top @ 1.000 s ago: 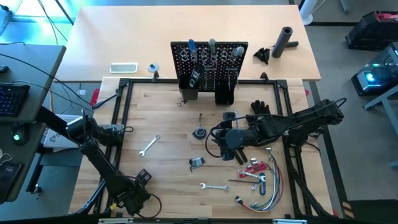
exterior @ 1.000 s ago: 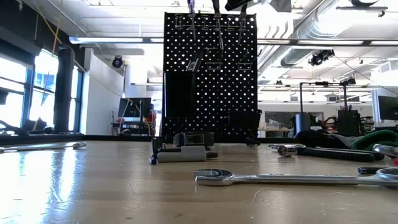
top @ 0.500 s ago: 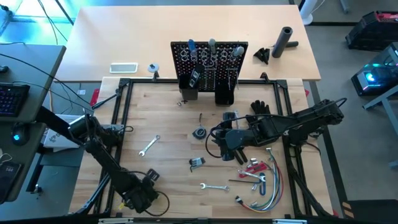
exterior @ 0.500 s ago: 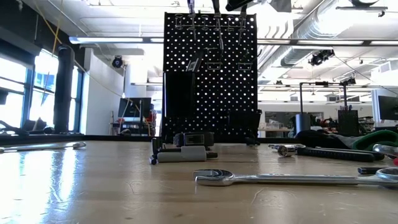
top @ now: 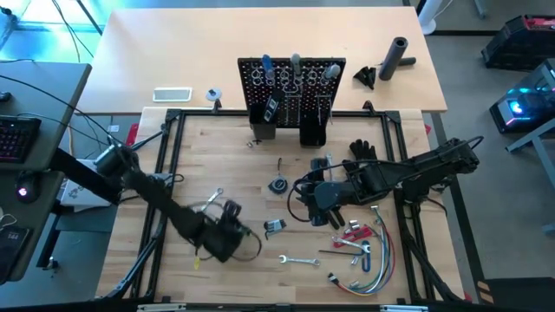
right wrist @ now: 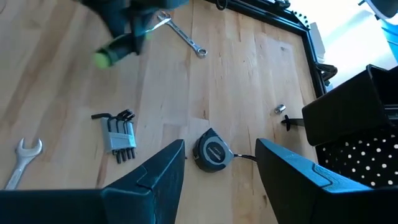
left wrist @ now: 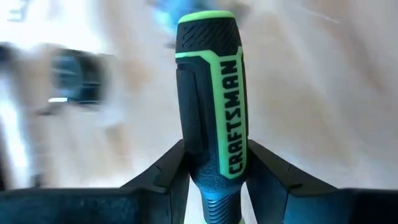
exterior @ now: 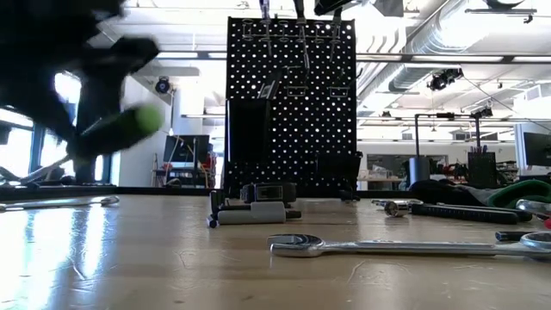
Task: Hang tools onto peg board
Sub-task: Hang the green screwdriver on the peg board
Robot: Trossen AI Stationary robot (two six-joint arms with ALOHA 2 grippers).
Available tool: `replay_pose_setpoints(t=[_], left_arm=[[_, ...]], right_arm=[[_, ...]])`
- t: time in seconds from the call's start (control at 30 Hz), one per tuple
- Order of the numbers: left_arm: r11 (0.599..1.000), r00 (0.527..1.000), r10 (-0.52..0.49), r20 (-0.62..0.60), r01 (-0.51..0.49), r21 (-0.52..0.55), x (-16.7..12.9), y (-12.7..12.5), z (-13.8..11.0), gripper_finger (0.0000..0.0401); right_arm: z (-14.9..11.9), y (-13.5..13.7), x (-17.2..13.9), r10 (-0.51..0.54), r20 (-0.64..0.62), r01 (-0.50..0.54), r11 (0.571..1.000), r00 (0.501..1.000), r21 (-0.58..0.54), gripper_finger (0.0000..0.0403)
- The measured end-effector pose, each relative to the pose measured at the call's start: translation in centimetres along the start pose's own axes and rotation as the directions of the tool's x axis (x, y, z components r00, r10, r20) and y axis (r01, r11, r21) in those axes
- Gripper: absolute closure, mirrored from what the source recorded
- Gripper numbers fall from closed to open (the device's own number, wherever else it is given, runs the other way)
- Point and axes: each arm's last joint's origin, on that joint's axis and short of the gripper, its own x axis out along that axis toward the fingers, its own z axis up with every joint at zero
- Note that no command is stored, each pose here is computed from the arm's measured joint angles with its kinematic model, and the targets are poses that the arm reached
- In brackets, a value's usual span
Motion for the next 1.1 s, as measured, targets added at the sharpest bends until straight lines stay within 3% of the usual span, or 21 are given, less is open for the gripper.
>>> replay_pose_setpoints(t=[0.2,0.37,0.47,0.57,0.73,0.8,0.9,1.1], left_arm=[[0.959,0.949,0.267,0.166,-0.246,-0.137,-3.5,7.3,0.0,0.0284],[0.877,0.811,0.474,0.344,-0.399,-0.267,-8.3,12.9,-0.6,0.0284],[0.799,0.677,0.6,0.425,-0.483,-0.358,-11.4,15.8,-1.3,0.0284],[0.706,0.505,0.707,0.495,-0.54,-0.458,-14.5,18.4,-2.4,0.0284],[0.575,0.2,0.798,0.568,-0.533,-0.62,-17.7,22.0,-4.2,0.0284],[0.529,0.099,0.815,0.571,-0.528,-0.664,-18.3,23.4,-4.9,0.0284],[0.507,0.042,0.824,0.565,-0.498,-0.704,-19.0,25.8,-5.3,0.0284],[0.465,0.015,0.849,0.528,-0.494,-0.734,-19.5,30.0,-5.3,0.0284]], right_arm=[[-0.1,0.2,-0.1,0.01,-0.013,-0.009,1.0,1.0,0.025,0.0208],[-0.1,0.3,-0.1,0.021,-0.012,-0.021,0.999,1.0,0.031,0.0208],[-0.1,0.3,-0.1,0.021,-0.011,-0.021,0.999,1.0,0.033,0.0208],[-0.1,0.3,-0.1,0.021,-0.011,-0.021,0.999,1.0,0.034,0.0208],[-0.1,0.3,-0.1,0.021,-0.004,-0.021,0.998,1.0,0.052,0.0208],[0.0,0.2,-0.1,0.021,0.002,-0.021,0.998,1.0,0.055,0.0208],[0.1,0.2,-0.1,0.02,0.01,-0.021,0.998,1.0,0.059,0.0208],[0.1,0.3,-0.1,0.02,0.01,-0.021,0.997,1.0,0.069,0.0208]])
